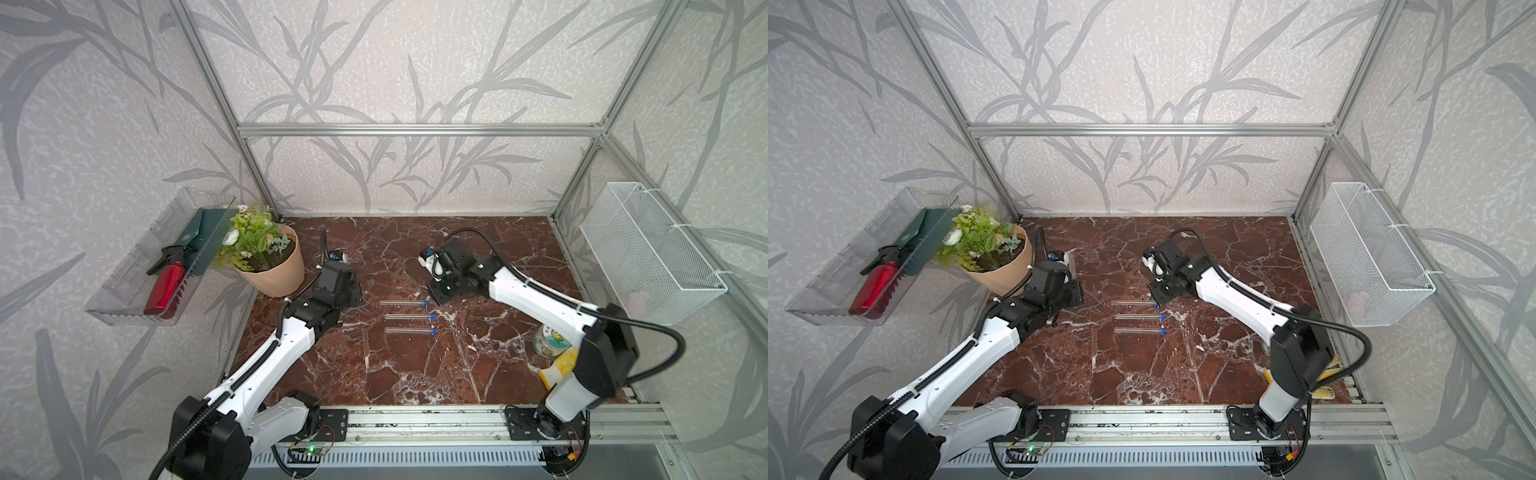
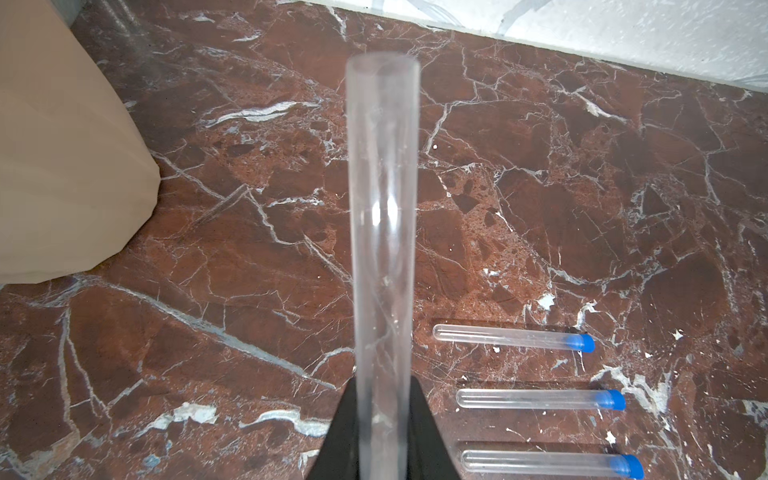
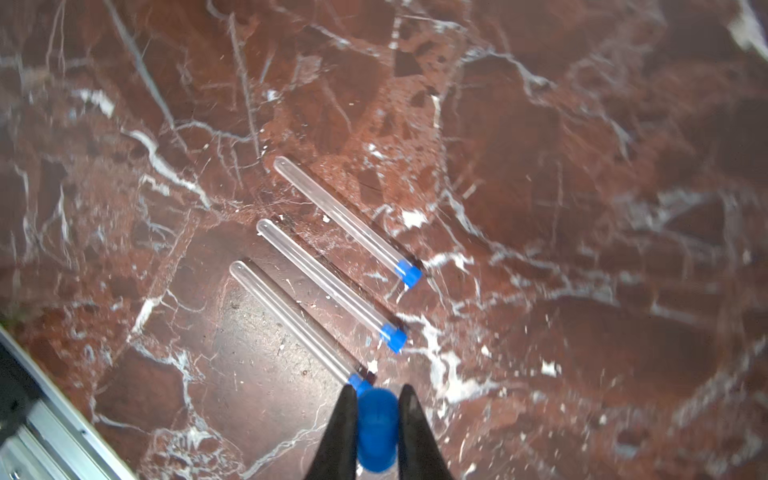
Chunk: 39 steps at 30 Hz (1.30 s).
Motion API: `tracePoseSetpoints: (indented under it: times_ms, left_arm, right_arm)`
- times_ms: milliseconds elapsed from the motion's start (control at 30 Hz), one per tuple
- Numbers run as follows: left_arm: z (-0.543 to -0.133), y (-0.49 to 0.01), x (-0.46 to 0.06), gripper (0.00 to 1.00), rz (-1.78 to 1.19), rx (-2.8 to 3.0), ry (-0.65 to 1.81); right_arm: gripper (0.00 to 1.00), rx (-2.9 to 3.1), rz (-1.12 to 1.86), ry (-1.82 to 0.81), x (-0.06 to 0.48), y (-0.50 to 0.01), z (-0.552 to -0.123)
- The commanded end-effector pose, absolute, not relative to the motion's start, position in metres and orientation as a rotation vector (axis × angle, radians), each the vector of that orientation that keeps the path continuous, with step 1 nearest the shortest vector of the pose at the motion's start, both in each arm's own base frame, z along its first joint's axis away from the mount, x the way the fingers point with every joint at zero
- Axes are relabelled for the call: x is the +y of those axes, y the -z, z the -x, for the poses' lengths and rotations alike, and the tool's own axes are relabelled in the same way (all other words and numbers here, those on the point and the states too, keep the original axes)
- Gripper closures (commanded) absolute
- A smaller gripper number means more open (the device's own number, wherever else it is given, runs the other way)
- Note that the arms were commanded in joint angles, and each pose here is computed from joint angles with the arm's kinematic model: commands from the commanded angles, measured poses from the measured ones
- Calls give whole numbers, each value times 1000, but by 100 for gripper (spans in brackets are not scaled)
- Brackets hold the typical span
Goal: Insert stoppers into test tubes
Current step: Place the stopper at the center of the board.
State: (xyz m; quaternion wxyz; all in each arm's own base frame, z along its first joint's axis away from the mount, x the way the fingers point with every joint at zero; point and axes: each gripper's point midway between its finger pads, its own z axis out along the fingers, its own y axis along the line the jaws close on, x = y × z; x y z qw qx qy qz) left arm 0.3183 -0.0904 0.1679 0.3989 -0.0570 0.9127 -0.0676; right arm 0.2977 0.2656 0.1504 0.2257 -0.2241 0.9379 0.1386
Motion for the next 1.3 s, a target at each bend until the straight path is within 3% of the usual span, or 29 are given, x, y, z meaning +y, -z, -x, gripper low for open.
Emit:
tracePoseSetpoints:
  times_ms: [0,233,533,733,1000,1167,1267]
  left_arm:
    - [-321,-163,-89,100,157,2305,163]
    - [-317,-165,-94,100,121,2304,197]
    - [-310,-165,-90,100,153,2297,209]
    - [-311,-165,-90,100,156,2299,205]
    - [-314,-166,-92,100,156,2302,212]
    - [-316,-167,-94,100,141,2302,209]
    - [-317,-167,-93,100,130,2300,202]
  right_arm:
    - [89,2730,-97,-317,221,-115,-284]
    - [87,2701,-1007,-307,176,-59,-253]
    - [86,2648,-1486,-117,165,-19,-234]
    - [79,2676,-1557,-45,166,-4,-229]
    - [56,2705,-1560,-1,164,-7,-227]
    - [48,2705,-1394,-104,159,-44,-239]
    - [45,2696,-1126,-199,152,-82,-254]
